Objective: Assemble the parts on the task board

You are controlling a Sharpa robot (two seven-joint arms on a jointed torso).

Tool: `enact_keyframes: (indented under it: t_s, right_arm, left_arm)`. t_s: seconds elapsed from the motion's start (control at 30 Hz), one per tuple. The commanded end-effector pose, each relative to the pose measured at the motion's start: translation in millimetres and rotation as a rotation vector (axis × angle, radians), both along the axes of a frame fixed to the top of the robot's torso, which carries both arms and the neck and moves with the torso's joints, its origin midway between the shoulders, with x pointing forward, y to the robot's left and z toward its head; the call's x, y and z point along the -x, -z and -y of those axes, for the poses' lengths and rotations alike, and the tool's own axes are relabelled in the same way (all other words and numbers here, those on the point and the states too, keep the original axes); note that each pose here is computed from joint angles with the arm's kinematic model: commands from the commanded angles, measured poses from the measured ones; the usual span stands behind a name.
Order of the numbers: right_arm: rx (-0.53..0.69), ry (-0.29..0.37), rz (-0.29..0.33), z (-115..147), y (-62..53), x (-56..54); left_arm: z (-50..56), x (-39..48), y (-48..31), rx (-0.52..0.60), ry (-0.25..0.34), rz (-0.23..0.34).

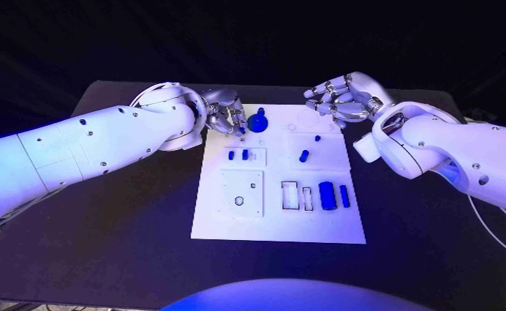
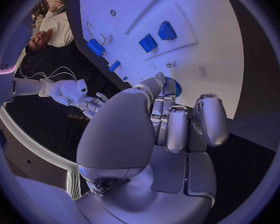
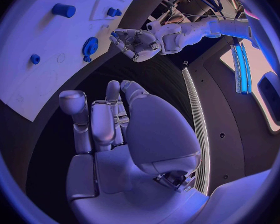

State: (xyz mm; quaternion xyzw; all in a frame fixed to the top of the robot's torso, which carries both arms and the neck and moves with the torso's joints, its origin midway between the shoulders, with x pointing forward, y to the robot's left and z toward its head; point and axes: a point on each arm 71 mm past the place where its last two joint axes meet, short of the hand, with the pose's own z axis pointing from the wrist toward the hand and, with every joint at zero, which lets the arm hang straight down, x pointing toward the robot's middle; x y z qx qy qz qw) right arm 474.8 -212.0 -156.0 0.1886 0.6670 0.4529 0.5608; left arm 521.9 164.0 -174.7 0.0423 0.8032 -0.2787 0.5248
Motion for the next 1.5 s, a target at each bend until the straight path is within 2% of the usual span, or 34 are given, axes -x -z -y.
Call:
enact_keyframes:
  t_s: [0.03, 0.2, 0.6, 1.5]
  right_arm:
    - [0.003, -0.013, -0.002, -1, 0.6, 0.5]
    - [0.003, -0.014, -0.003, -1, 0.7, 0.5]
    - [0.003, -0.013, -0.003, -1, 0.7, 0.7]
    - [0.003, -0.014, -0.003, -1, 0.7, 0.9]
  left_arm:
    - [0.5, 0.5, 4.2, -0.038, 0.025, -0.007]
    - [-1.3, 0.0, 8.8, -0.045, 0.024, -0.025]
    - [2.6, 0.0, 18.3, -0.053, 0.028, -0.055]
    - [7.3, -1.1, 23.6, -0.102, 0.032, -0.074]
